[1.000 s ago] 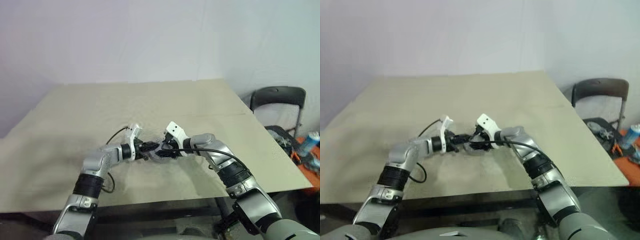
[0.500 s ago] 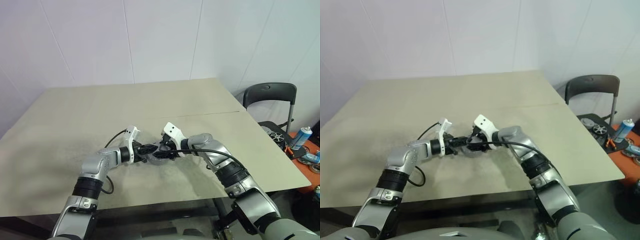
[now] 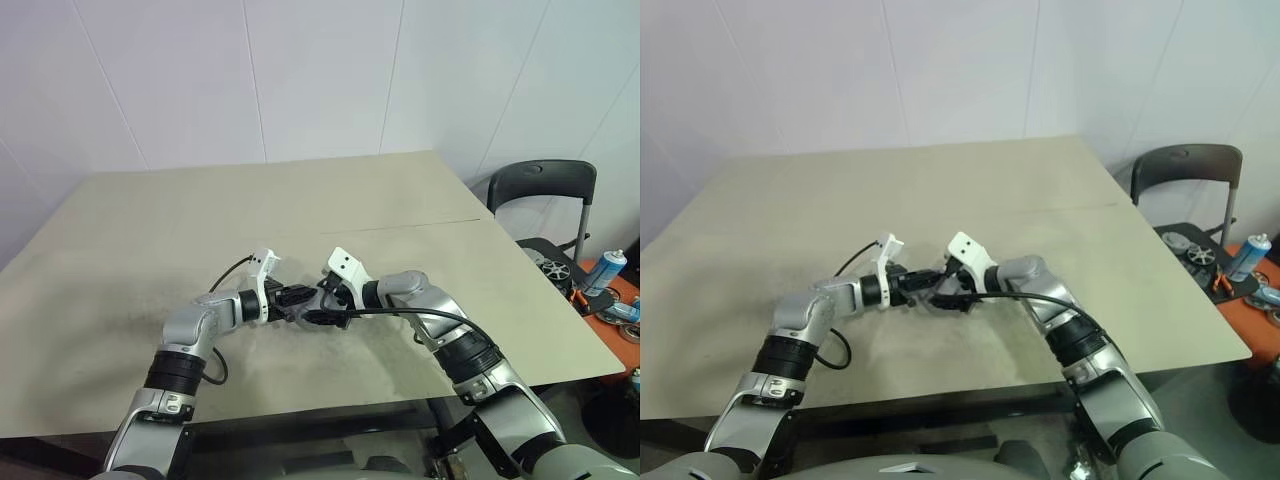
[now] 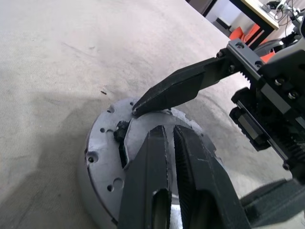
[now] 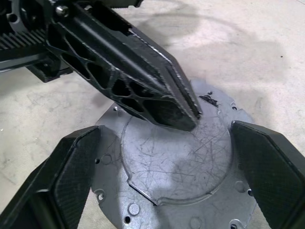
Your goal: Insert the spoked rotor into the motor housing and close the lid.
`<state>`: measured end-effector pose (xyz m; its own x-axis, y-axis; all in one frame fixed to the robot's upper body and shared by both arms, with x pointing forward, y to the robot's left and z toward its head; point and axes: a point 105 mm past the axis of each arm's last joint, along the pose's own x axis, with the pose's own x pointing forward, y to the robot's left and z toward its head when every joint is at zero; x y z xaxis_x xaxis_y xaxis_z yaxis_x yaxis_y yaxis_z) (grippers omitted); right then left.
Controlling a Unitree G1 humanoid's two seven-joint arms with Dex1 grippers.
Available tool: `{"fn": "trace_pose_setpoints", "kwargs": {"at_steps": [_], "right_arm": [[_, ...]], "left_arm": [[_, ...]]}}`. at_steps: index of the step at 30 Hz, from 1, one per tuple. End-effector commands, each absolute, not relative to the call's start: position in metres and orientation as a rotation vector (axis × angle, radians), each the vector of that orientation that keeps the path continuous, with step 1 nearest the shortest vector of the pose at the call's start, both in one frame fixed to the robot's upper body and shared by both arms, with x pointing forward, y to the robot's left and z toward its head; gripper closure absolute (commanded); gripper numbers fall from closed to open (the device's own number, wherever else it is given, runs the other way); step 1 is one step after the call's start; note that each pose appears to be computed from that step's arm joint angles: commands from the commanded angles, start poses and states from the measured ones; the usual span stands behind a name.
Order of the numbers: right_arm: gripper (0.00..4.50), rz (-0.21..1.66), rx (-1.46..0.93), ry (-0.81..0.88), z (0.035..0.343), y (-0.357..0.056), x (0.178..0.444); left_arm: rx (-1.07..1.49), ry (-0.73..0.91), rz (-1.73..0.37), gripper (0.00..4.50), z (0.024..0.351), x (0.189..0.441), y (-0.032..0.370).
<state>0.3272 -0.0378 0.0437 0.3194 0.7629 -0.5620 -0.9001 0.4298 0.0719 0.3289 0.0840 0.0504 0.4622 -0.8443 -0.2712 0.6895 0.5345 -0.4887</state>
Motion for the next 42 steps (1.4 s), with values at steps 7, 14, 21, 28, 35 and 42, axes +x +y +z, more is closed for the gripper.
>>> {"fn": "trace_pose_setpoints", "kwargs": {"at_steps": [7,14,21,28,35,42], "right_arm": [[0.02,1.059,-0.266,0.887,-0.028,-0.07,0.291],[0.02,1.21,-0.19,0.507,0.064,-0.05,0.311],[0.02,1.125,-0.154,0.424,0.1,-0.072,0.328],[0.02,1.027,-0.064,0.444,0.105,-0.095,0.335],[0.02,0.959,0.253,0.541,0.116,-0.11,0.336],[0.02,1.048,0.455,0.907,0.081,-0.117,0.265]], "left_arm": [[-0.302,0.512,-0.981,4.17,0.057,0.333,0.085],[-0.299,0.515,-0.987,4.17,0.058,0.333,0.083],[-0.304,0.512,-0.991,4.17,0.057,0.334,0.081],[-0.309,0.521,-0.988,4.17,0.053,0.333,0.081],[-0.304,0.531,-0.988,4.17,0.052,0.332,0.083],[-0.297,0.527,-0.996,4.17,0.054,0.33,0.084]]}}
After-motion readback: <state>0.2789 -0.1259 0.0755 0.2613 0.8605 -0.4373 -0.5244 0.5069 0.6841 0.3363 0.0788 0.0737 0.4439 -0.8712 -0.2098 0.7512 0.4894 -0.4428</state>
